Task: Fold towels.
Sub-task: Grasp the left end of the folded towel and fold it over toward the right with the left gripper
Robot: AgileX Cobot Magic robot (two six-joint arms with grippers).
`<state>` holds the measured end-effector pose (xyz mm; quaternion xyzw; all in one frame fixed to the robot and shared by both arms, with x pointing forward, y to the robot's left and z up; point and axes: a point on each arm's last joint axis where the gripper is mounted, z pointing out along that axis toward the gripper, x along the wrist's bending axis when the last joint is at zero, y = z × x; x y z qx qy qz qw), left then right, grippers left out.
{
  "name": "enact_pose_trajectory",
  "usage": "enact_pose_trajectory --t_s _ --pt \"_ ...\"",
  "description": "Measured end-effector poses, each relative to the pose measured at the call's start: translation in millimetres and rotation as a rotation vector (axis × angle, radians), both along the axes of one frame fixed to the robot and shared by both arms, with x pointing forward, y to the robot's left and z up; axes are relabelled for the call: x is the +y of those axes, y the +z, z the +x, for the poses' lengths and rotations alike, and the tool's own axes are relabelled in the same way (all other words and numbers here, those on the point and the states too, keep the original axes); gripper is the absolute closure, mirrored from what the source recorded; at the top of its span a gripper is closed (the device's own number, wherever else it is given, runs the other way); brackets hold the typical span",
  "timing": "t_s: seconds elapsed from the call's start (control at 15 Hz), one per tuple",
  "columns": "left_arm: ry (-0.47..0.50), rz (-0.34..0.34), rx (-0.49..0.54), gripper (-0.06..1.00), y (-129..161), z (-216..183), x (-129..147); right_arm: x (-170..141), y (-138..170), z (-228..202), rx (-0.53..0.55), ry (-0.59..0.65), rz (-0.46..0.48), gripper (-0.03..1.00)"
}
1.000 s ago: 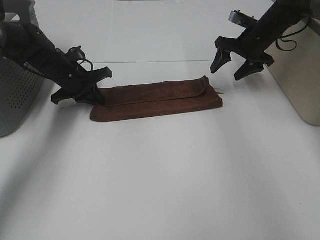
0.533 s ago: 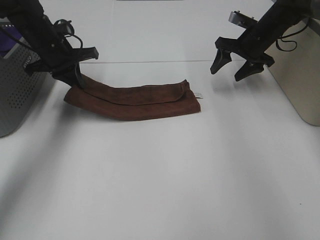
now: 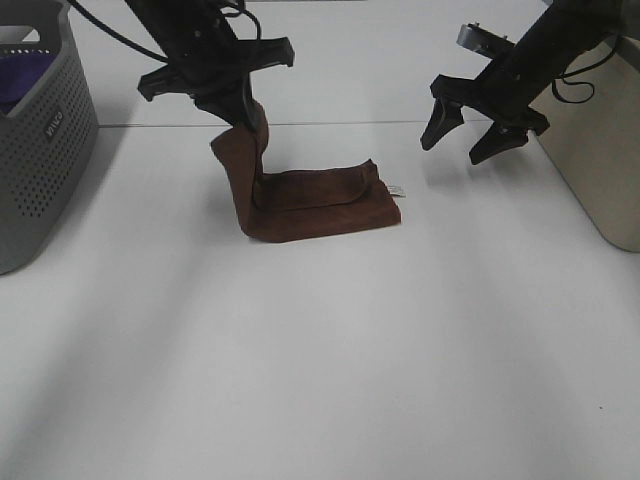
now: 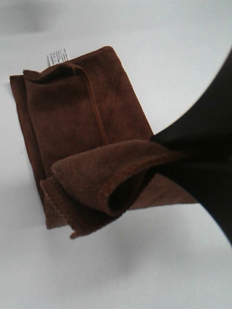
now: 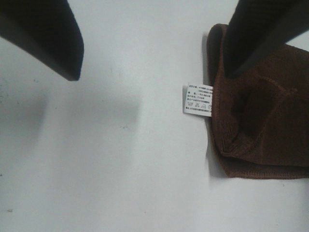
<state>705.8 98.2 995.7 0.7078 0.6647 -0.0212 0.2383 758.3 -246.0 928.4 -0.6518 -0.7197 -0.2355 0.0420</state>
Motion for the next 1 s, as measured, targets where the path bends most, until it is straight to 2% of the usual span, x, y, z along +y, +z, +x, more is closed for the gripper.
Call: enact_pose_trajectory --t_s 0.2,0.33,0.67,0.8,1.0 --pt "0.006 -0.027 -0.008 0.91 -20 -1 -29 0 0 0 0.0 0.0 0.0 0.2" --pt "0.017 -0.115 -0.022 0.91 -32 2 -53 0 0 0 0.0 0.0 0.0 0.2" --pt "0.068 -0.215 0.006 0.92 -63 7 -68 0 0 0 0.0 0.0 0.0 0.2" --pt "0.1 -0.268 -0.005 0.92 -67 10 -71 0 0 0 0.0 0.0 0.0 0.2" --pt "0.12 -0.296 -0.037 0.88 -67 13 -74 0 0 0 0.0 0.0 0.0 0.2"
